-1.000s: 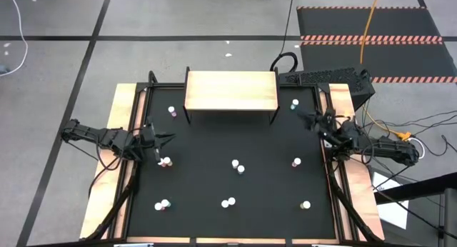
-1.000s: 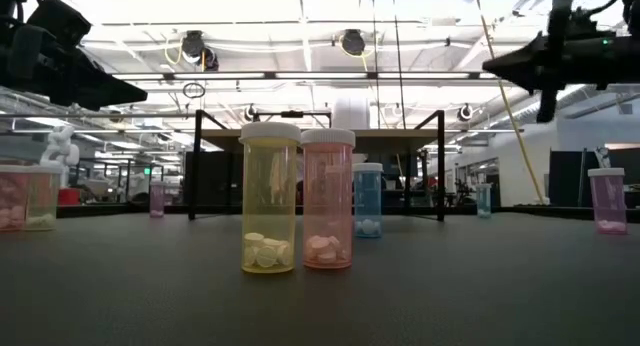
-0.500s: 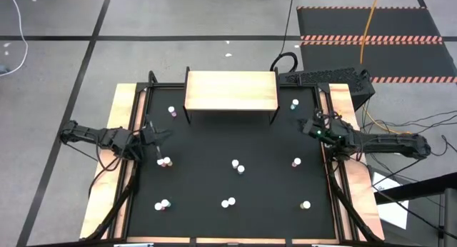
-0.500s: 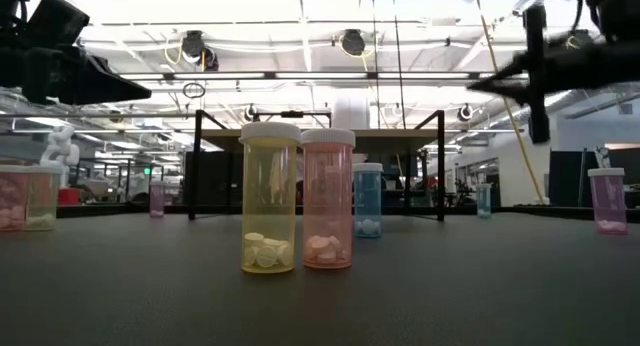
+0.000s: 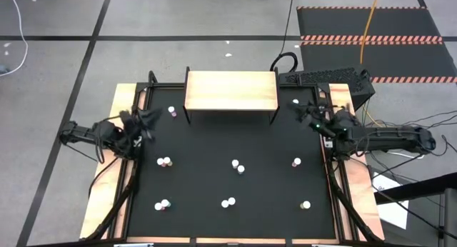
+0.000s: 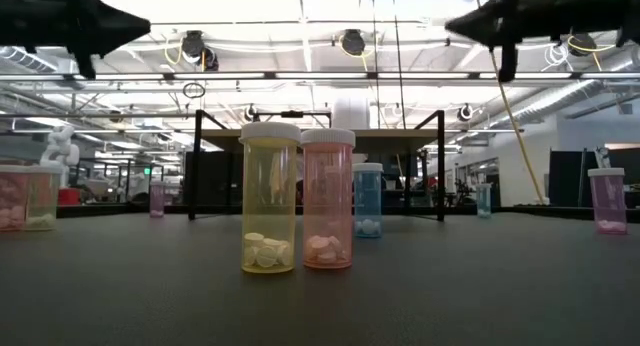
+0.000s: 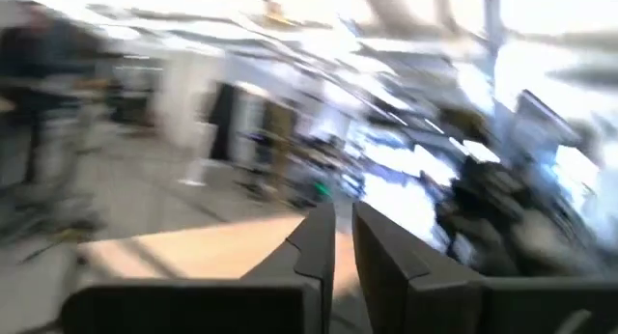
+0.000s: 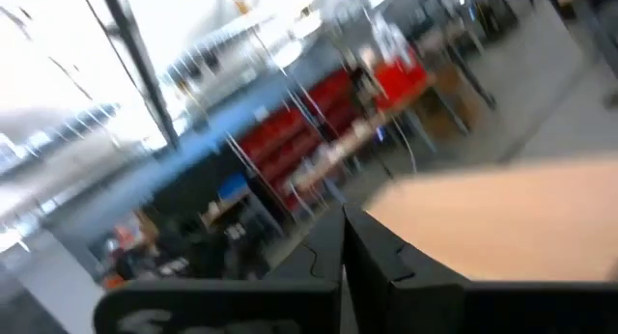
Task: Pick and place medicine bottles onto shelf by color
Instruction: Put the top left yellow pill bottle on the shelf
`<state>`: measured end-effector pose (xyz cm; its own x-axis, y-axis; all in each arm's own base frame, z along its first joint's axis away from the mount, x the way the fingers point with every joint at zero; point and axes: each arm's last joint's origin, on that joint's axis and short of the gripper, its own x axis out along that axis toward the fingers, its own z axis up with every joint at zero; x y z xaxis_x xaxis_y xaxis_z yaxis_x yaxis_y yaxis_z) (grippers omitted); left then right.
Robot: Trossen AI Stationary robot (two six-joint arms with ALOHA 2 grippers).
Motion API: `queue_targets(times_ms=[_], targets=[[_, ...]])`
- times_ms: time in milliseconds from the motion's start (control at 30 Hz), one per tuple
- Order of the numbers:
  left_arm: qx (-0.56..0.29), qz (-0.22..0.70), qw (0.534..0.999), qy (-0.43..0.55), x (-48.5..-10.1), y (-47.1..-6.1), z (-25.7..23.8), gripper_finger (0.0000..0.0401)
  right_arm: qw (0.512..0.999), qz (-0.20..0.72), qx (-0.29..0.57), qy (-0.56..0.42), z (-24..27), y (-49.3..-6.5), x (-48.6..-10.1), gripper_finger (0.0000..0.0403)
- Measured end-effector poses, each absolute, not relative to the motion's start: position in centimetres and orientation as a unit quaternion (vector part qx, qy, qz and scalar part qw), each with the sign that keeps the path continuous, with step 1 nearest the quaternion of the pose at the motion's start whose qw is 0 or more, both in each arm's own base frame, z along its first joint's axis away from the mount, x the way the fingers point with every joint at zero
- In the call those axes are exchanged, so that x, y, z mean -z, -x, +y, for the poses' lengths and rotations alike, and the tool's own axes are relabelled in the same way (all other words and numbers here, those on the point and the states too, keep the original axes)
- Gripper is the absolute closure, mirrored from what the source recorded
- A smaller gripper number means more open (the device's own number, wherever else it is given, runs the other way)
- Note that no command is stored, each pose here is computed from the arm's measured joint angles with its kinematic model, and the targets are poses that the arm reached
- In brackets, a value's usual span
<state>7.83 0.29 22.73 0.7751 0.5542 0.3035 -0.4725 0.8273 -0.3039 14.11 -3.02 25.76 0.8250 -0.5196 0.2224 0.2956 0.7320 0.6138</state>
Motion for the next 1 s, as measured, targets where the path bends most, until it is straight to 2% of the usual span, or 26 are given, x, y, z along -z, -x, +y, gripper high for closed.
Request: queue_targets(times_ms=[133,333,433,600,800,1000], targets=[[-0.324,-0.214,0.91,0.144,-23.4,-7.4,0.8,0.0359,0.906,-0.239,0.222,-0.271,-3.3,-13.8,-26.7,0.0403],[-0.311,-0.198,0.912,0.179,-24.8,-7.4,0.9,0.0359,0.912,-0.173,0.235,-0.288,-4.1,-14.2,-25.3,0.0403],[-0.28,-0.153,0.931,0.179,-25.9,-8.3,0.6,0.0359,0.911,-0.134,0.256,-0.295,-4.5,-14.5,-24.3,0.0403],[-0.228,-0.062,0.954,0.185,-27.7,-10.8,-0.2,0.0359,0.911,-0.122,0.258,-0.297,-4.7,-15.1,-24.3,0.0403],[-0.221,-0.036,0.959,0.172,-28.6,-13.7,-0.7,0.0359,0.931,-0.113,0.229,-0.263,-3.9,-16.3,-27.9,0.0403],[-0.193,-0.011,0.951,0.241,-27.6,-15.3,-0.8,0.0359,0.963,-0.122,0.191,-0.15,-2.3,-17.2,-32.6,0.0403]])
